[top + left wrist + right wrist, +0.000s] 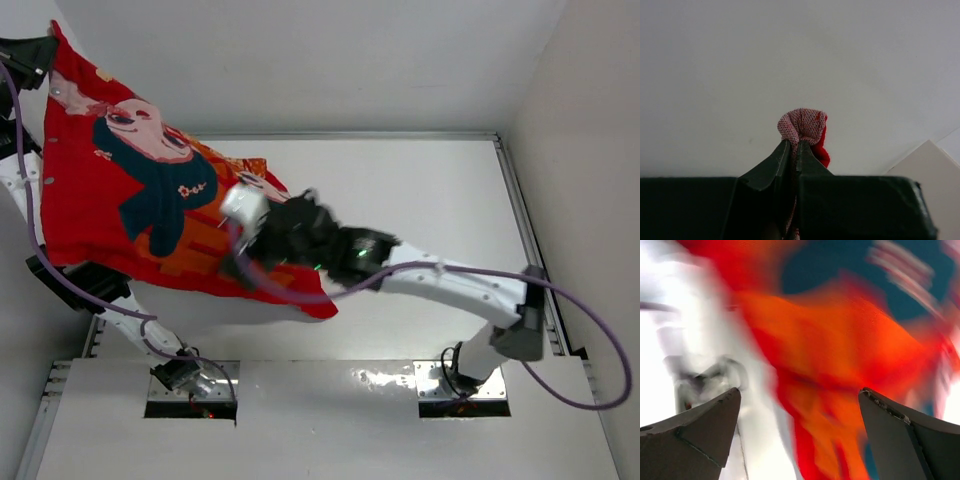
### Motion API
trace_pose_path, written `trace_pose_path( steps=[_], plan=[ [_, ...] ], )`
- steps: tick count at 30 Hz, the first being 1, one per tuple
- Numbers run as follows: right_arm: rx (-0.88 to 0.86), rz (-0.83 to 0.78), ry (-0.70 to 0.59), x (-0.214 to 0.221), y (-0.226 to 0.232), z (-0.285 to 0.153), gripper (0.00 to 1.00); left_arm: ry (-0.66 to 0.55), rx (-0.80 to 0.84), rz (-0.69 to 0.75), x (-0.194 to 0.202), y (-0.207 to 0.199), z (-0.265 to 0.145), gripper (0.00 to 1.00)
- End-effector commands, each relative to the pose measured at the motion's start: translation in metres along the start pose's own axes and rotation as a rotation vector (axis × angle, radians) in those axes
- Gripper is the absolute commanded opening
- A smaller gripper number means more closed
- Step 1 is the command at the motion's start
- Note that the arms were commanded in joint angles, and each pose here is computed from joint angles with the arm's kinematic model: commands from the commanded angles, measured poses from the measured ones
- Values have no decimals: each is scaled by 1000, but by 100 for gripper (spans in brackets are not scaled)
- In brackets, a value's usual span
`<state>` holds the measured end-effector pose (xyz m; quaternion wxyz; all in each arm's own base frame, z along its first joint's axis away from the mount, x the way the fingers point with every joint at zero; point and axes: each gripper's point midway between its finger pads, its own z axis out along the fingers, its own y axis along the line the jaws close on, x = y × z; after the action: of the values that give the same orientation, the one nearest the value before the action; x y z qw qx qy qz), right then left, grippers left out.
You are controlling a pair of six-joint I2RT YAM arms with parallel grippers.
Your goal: Put the pillow into the pillowcase
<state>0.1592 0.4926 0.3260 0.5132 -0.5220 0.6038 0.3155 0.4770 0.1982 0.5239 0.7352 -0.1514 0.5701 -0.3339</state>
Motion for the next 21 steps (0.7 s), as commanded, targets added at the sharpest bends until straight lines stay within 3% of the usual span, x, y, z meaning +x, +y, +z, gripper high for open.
trace_pose_path(
  steps=[1,2,4,9,13,15,16,17,19,20,21],
  plan=[
    [363,491,-195,2,-128,-57,99,-9,50,81,-8,-17,-3,0],
    [439,555,-217,20,-166,-70,99,-12,54,87,-8,-17,-3,0],
    [520,701,-196,73,-197,-81,97,-7,65,93,-9,-19,-2,0],
    [594,798,-46,154,-226,-69,98,-2,80,120,-9,-29,-4,0],
    [467,866,26,202,-211,-24,99,4,87,146,-11,-37,-7,0],
    [323,904,9,202,-193,-4,96,7,95,162,-11,-43,-8,0],
    [274,943,35,216,-183,8,91,7,98,169,-11,-45,-9,0],
    [234,953,31,219,-178,14,69,6,102,172,-13,-47,-9,0],
    [202,1021,86,238,-166,18,42,15,111,173,-12,-50,-9,0],
    [212,1041,107,249,-165,15,22,19,116,176,-11,-51,-9,0],
    [229,1067,115,255,-168,10,12,30,120,179,-8,-51,-8,0]
  ],
)
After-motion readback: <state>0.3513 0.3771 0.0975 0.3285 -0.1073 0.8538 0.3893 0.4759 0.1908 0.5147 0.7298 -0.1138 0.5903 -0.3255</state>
